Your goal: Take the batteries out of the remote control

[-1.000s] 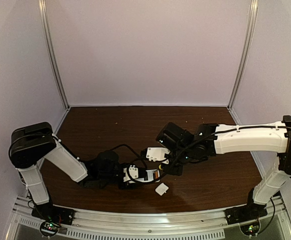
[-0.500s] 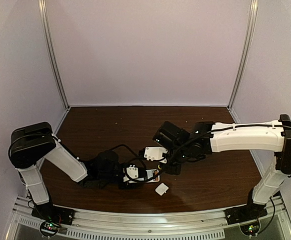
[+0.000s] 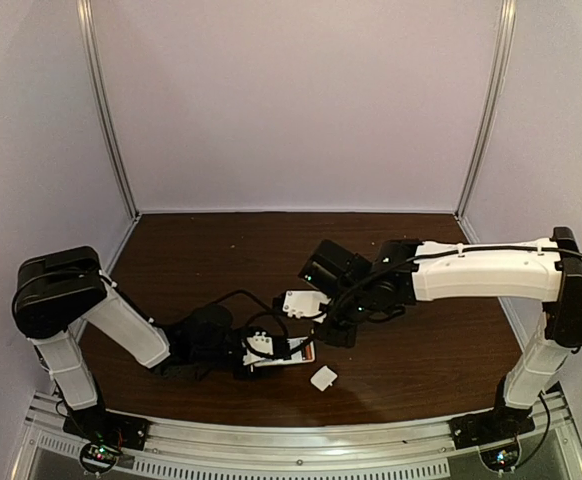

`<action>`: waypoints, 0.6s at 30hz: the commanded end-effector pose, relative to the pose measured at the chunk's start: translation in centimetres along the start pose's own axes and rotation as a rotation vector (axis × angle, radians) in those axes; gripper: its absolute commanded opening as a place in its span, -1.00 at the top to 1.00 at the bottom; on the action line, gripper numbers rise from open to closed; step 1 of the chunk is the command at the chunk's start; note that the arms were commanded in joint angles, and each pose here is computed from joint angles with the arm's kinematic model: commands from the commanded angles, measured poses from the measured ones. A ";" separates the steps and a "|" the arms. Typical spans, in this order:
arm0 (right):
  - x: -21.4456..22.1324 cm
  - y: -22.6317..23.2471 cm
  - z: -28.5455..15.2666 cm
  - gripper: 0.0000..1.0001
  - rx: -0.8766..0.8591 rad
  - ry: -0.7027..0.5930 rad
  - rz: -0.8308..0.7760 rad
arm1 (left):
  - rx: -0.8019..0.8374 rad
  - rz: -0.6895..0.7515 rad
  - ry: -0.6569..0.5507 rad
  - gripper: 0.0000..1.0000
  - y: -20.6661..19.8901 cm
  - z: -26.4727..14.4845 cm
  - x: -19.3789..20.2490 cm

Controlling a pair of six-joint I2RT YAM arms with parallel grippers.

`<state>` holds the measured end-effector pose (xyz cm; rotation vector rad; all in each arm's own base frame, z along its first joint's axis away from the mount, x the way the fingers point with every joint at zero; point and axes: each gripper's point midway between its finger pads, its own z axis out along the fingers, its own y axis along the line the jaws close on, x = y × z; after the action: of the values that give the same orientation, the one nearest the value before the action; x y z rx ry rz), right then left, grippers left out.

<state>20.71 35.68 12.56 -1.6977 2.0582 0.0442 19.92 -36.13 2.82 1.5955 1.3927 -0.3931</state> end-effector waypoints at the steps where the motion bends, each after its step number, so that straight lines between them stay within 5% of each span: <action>1: 3.8 1.5 1.9 1.00 -0.067 0.174 0.023 | -0.079 0.043 -0.035 1.00 1.3 -0.8 -1.2; 18: 2.2 1.4 2.1 1.00 -0.081 0.169 0.090 | -0.174 0.048 -0.050 1.00 2.5 -2.1 -1.5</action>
<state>20.85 36.88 12.73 -1.6560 2.1283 0.0837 19.95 -34.65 3.00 1.5589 1.4008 -0.3289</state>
